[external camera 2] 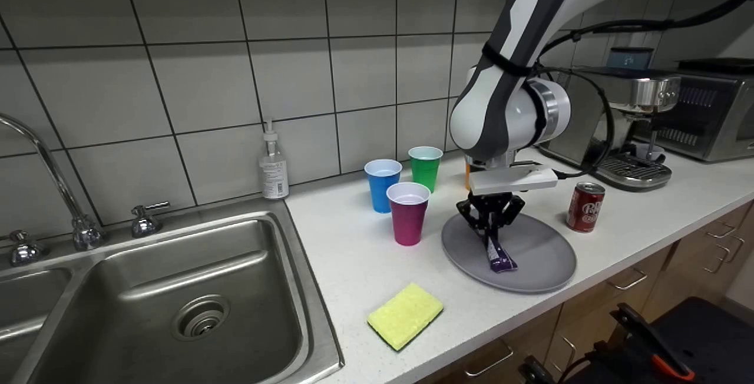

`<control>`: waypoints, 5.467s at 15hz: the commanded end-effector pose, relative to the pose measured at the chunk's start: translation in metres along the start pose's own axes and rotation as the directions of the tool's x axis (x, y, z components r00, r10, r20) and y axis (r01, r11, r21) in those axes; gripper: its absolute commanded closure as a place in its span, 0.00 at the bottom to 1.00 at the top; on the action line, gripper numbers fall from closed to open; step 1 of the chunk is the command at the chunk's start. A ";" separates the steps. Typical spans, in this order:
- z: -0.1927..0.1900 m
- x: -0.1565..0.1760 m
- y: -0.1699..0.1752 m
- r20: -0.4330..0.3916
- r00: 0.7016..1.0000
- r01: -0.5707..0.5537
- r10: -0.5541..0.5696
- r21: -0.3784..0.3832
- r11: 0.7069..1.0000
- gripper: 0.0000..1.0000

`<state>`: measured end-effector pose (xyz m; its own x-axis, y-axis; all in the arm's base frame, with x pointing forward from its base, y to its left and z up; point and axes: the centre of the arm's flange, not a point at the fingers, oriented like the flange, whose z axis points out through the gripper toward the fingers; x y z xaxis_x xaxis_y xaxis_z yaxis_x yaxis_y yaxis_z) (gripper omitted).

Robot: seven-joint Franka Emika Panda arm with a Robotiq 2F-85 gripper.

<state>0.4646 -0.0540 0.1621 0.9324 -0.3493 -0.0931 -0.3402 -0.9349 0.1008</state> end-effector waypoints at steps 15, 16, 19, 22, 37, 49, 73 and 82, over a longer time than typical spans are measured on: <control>-0.080 0.057 0.083 -0.096 0.976 -0.183 0.194 0.107 0.977 0.96; -0.082 0.061 0.090 -0.098 0.972 -0.202 0.213 0.112 0.973 0.96; -0.086 0.075 0.115 -0.097 0.956 -0.264 0.277 0.126 0.956 0.96; -0.088 0.085 0.137 -0.093 0.940 -0.315 0.328 0.133 0.940 0.96; -0.030 0.135 0.191 -0.049 0.892 -0.445 0.450 0.087 0.891 0.96; -0.020 0.148 0.211 -0.041 0.875 -0.480 0.483 0.060 0.875 0.33; -0.084 0.140 0.203 -0.091 0.894 -0.429 0.439 0.111 0.896 0.00; -0.104 0.144 0.181 -0.127 0.887 -0.421 0.444 0.169 0.891 0.00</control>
<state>0.5459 -0.2772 0.2595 0.6990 -0.7114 0.0722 -0.7131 -0.7011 -0.0047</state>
